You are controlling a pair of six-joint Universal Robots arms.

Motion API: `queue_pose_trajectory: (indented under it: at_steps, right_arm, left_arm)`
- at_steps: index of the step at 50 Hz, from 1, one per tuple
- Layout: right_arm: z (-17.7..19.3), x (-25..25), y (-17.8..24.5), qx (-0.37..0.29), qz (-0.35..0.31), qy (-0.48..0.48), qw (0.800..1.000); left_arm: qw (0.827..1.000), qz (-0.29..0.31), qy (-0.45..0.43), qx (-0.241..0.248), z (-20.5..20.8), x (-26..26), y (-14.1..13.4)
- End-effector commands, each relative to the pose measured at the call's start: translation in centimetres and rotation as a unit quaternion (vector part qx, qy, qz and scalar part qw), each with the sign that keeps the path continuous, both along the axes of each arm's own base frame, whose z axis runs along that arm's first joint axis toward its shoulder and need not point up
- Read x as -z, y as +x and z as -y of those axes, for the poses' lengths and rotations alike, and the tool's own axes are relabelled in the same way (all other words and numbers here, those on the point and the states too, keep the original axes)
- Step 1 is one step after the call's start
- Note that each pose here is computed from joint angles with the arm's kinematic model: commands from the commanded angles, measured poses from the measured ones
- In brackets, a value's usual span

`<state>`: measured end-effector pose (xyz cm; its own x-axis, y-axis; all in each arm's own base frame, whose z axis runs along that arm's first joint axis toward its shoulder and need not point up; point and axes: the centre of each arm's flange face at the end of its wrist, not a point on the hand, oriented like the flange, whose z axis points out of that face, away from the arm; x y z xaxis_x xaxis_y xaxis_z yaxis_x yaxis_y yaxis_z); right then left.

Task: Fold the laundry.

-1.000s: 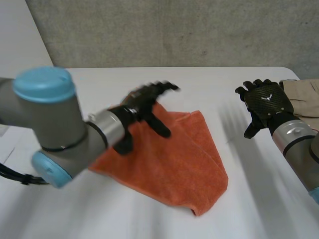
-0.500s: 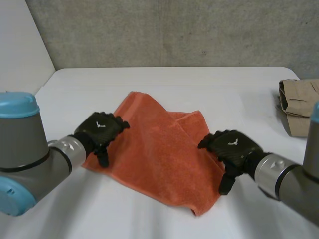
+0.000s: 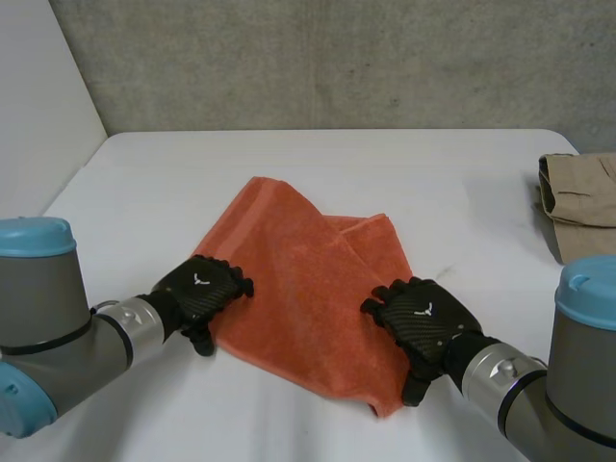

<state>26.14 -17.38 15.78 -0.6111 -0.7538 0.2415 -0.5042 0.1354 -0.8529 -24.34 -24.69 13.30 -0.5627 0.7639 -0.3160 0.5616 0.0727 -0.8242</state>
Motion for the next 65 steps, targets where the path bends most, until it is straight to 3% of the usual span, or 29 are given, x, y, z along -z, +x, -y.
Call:
queue_pose_trajectory:
  at_steps: [1, 22, 42, 52, 57, 65]
  right_arm:
    - [-0.3, 0.2, 0.0, -0.003, 0.000, 0.002, 1.000]
    - [-0.7, 0.4, -0.3, -0.001, -0.003, 0.005, 1.000]
    - [-2.3, 0.8, 0.1, 0.002, 0.009, 0.030, 1.000]
    - [-0.6, 3.5, 0.6, 0.021, -0.005, 0.014, 1.000]
    - [0.6, 2.7, 0.3, 0.049, -0.006, -0.015, 0.999]
    - [2.2, -4.3, 0.0, 0.052, 0.043, -0.136, 0.988]
  left_arm:
    - [1.000, -0.003, -0.018, -0.001, 0.6, 0.1, -0.1]
    - [1.000, -0.004, -0.029, 0.005, 1.8, 1.4, -1.0]
    - [0.998, -0.019, -0.060, -0.006, 2.0, -1.2, -1.1]
    - [0.998, -0.049, -0.032, -0.022, 1.8, -1.4, -1.2]
    - [0.997, -0.059, -0.039, -0.016, 1.1, -2.4, -1.4]
    - [0.996, -0.072, -0.048, -0.010, -1.2, -4.8, -1.2]
